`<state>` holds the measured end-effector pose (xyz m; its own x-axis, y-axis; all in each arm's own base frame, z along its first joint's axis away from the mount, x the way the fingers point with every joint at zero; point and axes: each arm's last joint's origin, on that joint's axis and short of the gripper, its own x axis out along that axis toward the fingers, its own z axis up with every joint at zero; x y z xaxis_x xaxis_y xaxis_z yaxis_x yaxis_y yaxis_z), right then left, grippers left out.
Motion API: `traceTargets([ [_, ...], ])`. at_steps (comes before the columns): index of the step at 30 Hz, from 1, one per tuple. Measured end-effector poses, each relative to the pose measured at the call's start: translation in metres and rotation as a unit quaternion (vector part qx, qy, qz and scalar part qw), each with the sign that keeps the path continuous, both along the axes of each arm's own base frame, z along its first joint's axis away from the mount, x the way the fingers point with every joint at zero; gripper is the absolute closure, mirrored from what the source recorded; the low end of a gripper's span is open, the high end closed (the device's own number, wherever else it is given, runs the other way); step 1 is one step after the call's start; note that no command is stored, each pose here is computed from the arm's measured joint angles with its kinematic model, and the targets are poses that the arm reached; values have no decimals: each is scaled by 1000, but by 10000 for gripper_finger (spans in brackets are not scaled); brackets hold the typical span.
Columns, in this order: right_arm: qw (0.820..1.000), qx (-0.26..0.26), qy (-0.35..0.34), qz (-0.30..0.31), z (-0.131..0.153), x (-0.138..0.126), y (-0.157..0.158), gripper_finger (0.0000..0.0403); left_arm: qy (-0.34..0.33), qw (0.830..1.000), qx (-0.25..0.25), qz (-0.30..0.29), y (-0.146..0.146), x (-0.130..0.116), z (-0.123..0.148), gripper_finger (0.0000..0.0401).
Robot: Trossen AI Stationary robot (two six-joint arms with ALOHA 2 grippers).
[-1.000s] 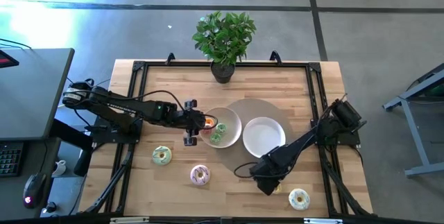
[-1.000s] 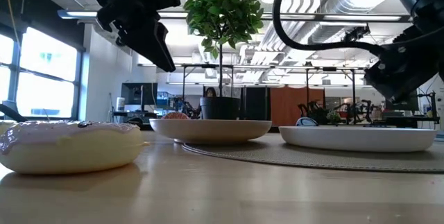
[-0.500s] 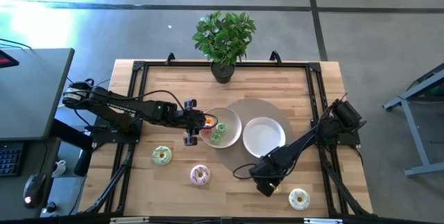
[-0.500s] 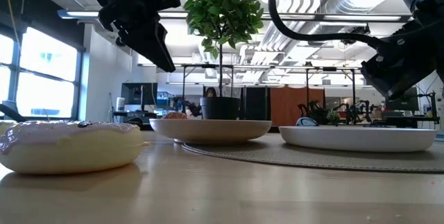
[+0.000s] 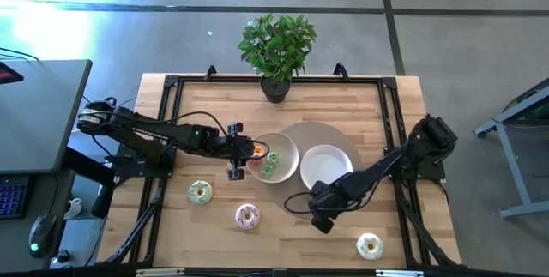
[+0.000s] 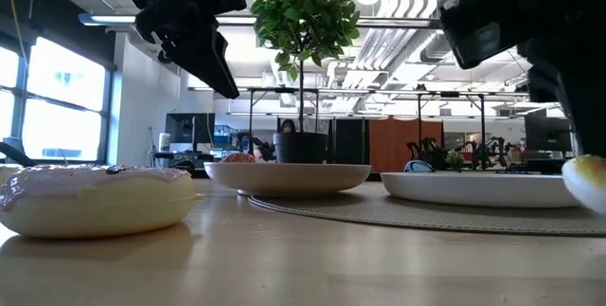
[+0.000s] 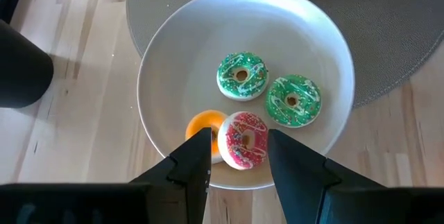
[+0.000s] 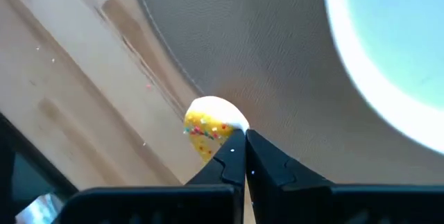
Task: Pick & Place donuts
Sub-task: Put the small yellow donut into the left white plate
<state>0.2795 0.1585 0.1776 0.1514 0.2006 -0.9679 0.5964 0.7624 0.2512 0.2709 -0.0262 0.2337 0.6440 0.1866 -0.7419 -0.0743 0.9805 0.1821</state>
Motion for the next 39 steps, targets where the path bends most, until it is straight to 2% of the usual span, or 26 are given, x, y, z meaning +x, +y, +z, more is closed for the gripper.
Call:
traceTargets([
  [3, 1000, -25, -17, 8, 0, 4, -6, 402, 0, 1000, 0, 0, 0, 0, 0, 263],
  [6, 993, -96, -73, 3, 1, 15, -21, 402, -1, 1000, 1, 1, 0, 0, 0, 263],
  [9, 972, -188, -138, -21, 4, 32, -45, 402, -1, 1000, 1, 1, 0, 0, 0, 263],
  [11, 952, -241, -186, -31, 9, 46, -63, 402, -1, 1000, 1, 1, 0, 0, 0, 263],
  [13, 937, -271, -220, -25, 13, 59, -82, 402, 0, 1000, 1, 1, 0, 0, 0, 263],
  [15, 929, -276, -246, -10, 15, 72, -103, 403, 0, 1000, 1, 1, 0, 0, 0, 263],
  [18, 931, -250, -265, 3, 10, 86, -131, 403, 0, 1000, 1, 0, 0, 0, 0, 263],
  [23, 953, -196, -233, 12, -4, 87, -160, 403, 3, 1000, 2, 0, 0, 0, 0, 263],
  [26, 960, -201, -197, 9, -7, 81, -166, 403, 5, 1000, 2, 0, 0, -1, -1, 263],
  [31, 948, -266, -177, -16, -8, 79, -174, 403, 5, 1000, 3, 0, 0, -1, -1, 263],
  [39, 956, -219, -194, -5, -7, 81, -180, 395, 4, 1000, 3, 0, 0, -1, 0, 263],
])
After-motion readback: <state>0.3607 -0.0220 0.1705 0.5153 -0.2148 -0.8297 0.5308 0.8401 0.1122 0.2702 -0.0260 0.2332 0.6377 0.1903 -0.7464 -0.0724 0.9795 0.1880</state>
